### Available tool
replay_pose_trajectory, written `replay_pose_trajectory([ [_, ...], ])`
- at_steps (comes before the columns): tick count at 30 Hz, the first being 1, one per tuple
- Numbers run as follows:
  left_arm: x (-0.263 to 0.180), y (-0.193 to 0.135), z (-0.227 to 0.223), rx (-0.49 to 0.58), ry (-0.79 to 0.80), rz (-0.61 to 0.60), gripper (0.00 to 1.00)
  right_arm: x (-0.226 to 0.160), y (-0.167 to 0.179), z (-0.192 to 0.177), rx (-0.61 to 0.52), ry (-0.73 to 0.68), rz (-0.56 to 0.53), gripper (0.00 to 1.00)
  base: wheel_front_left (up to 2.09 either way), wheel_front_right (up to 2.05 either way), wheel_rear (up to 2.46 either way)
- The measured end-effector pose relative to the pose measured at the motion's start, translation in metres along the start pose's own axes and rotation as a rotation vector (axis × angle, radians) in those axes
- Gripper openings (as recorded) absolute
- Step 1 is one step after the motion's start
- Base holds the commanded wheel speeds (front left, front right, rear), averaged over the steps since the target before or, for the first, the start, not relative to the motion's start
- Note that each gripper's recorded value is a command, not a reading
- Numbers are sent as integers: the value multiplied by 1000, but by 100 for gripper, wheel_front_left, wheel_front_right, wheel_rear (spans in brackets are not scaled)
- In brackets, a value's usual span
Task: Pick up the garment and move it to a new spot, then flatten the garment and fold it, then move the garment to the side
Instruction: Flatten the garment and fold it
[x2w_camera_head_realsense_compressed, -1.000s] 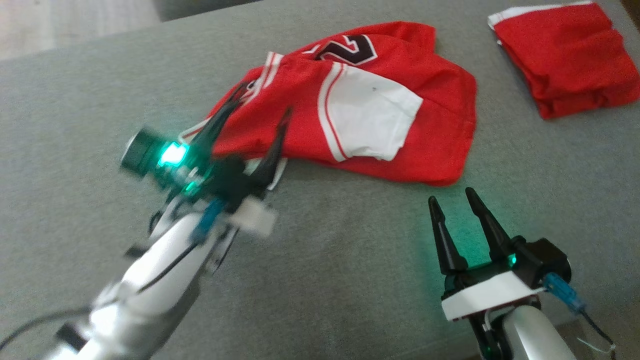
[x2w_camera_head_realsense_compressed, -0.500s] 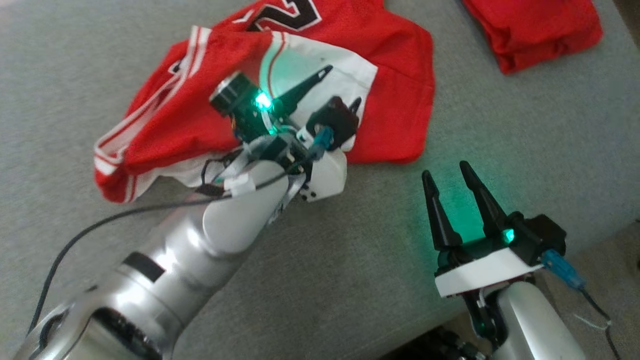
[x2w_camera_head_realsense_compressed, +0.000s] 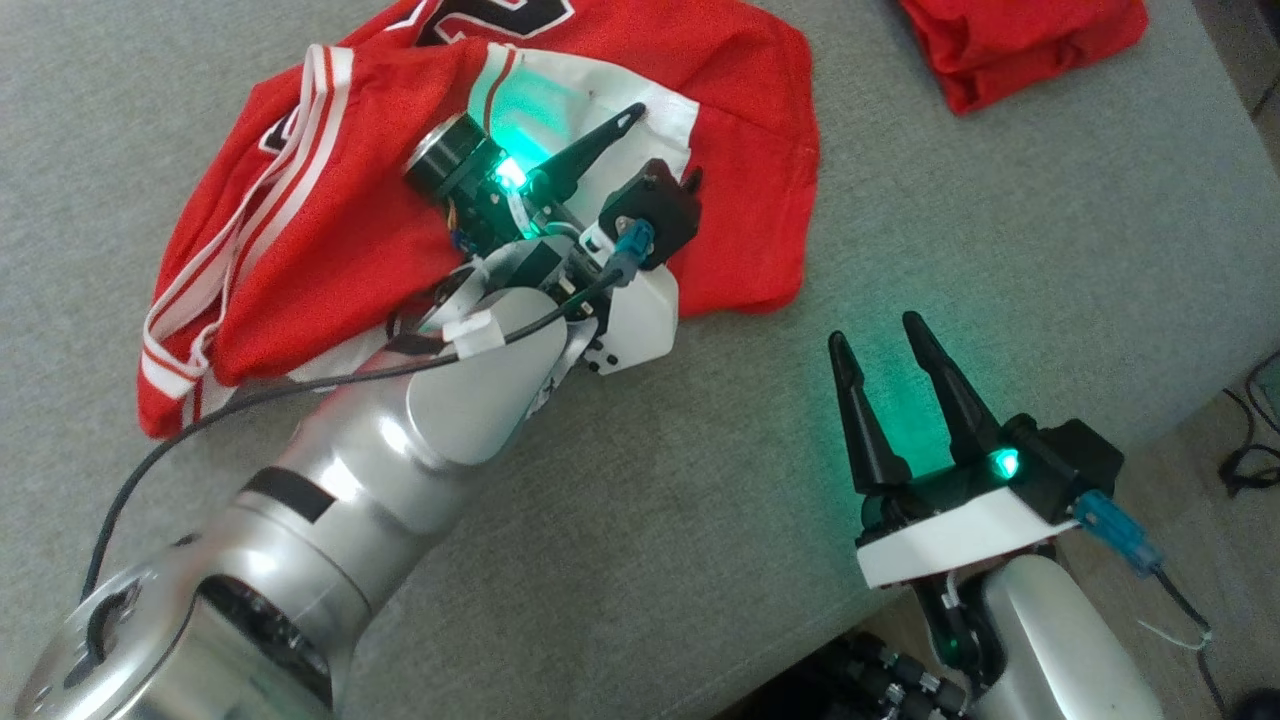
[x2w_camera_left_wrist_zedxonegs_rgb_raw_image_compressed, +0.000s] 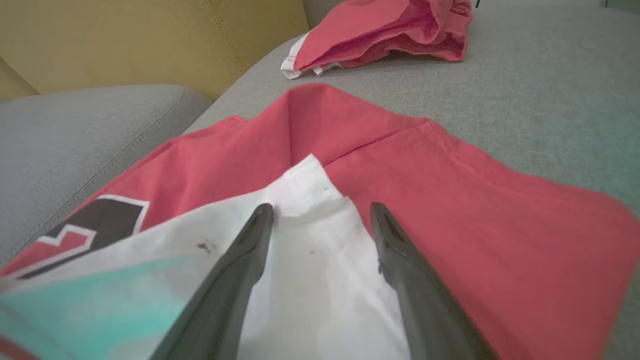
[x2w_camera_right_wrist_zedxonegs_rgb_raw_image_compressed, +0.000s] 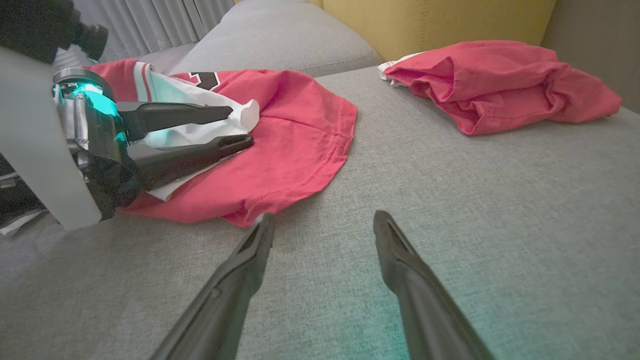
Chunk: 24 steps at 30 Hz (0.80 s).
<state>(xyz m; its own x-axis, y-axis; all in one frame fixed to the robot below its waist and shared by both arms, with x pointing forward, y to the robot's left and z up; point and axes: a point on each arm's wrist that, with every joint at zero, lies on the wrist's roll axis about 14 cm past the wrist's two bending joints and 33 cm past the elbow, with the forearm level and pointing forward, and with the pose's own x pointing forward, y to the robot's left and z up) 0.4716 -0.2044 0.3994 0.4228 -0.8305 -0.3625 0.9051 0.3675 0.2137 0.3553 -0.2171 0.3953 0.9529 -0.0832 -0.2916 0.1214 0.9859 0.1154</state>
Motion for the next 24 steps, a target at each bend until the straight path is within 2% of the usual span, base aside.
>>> replay_pose_trajectory([
  [2, 2, -1, 2, 6, 0, -7, 100, -1, 0, 1, 3, -2, -3, 100, 0, 0, 0],
  [3, 2, -1, 3, 10, 1, -2, 89, -2, -1, 1, 4, -3, -4, 100, 0, 0, 0],
  [5, 3, -2, 3, 13, 4, -2, 75, -3, -2, 2, 8, -7, -8, 100, 0, 0, 0],
  [6, 3, -2, 3, 15, 7, -1, 57, -3, -2, 3, 9, -8, -10, 100, 0, 0, 0],
  [7, 3, -3, 2, 19, 10, -2, 47, -4, -2, 3, 9, -10, -10, 100, 0, 0, 0],
  [11, 3, 0, 3, 19, 11, 10, 19, -4, -3, 4, 9, -14, -11, 100, 0, 0, 0],
  [12, 3, 0, 3, 17, 5, 10, 6, -4, -2, 5, 9, -14, -10, 100, 0, 0, 0],
  [13, 3, 0, 3, 15, 5, 10, 0, -4, -2, 5, 9, -15, -9, 100, 0, 0, 0],
  [18, -4, 2, 13, -2, -37, 20, 0, -2, 0, 8, 12, -28, 0, 100, 0, 0, 0],
  [24, -27, 15, 51, -14, -174, 74, 0, 2, 2, 18, -9, -63, 12, 100, 0, 0, 0],
])
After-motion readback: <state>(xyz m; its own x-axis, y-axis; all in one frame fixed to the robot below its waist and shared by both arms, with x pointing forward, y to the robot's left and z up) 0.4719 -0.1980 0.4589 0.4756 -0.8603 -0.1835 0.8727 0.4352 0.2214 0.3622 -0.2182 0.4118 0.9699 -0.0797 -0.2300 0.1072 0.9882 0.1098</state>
